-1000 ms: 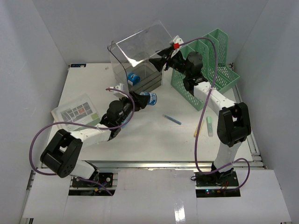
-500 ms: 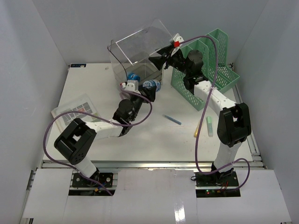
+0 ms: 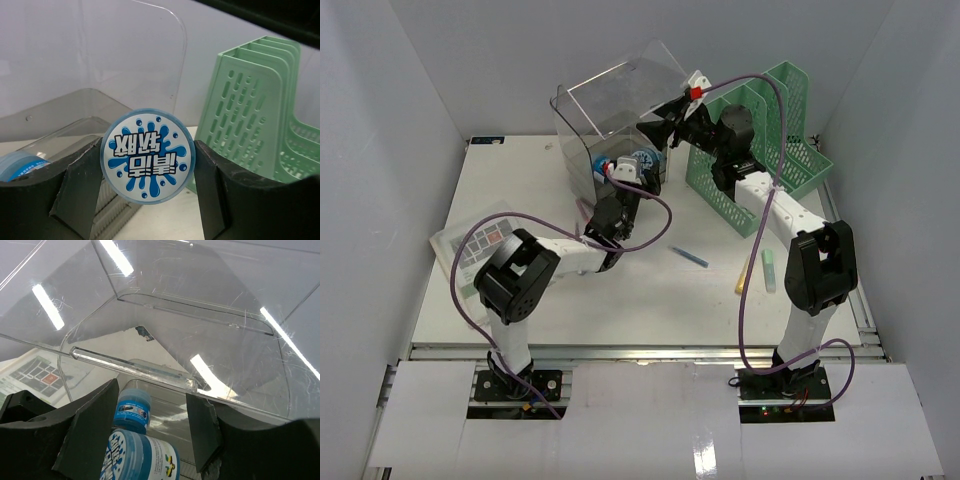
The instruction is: Organize the desk
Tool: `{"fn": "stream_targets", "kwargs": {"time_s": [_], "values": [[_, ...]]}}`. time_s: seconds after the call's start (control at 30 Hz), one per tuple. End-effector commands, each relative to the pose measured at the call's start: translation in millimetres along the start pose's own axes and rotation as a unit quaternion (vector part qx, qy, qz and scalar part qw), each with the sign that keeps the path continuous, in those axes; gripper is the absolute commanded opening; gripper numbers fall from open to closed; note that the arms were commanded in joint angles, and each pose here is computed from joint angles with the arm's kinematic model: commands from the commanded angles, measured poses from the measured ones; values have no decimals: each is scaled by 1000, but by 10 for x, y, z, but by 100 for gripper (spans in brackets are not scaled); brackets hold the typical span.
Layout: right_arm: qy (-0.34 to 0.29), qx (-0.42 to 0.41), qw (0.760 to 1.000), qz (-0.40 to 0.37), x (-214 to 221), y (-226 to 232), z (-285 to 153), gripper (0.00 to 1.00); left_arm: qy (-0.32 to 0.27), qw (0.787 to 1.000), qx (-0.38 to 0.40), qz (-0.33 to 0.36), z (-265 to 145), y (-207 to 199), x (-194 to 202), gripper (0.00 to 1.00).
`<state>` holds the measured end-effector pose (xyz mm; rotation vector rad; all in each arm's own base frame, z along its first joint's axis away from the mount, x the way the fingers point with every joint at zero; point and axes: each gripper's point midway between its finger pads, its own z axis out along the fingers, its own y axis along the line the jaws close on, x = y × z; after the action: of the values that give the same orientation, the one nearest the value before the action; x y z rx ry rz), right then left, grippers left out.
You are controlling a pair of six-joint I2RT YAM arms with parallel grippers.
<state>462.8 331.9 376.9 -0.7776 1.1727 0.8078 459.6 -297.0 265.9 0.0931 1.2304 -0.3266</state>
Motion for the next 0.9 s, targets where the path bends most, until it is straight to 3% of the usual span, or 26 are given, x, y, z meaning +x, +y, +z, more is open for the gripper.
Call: {"fn": "stream_targets", "kwargs": {"time_s": [0.0,0.87], "values": [[-58,-10,998,-36,-600,76,21,62,-76,996,-43,5,198,81,-465,0],[-62,-11,998,-30,-620,109,5,63,-27,991,-120,45,593,492,51,0]]}}
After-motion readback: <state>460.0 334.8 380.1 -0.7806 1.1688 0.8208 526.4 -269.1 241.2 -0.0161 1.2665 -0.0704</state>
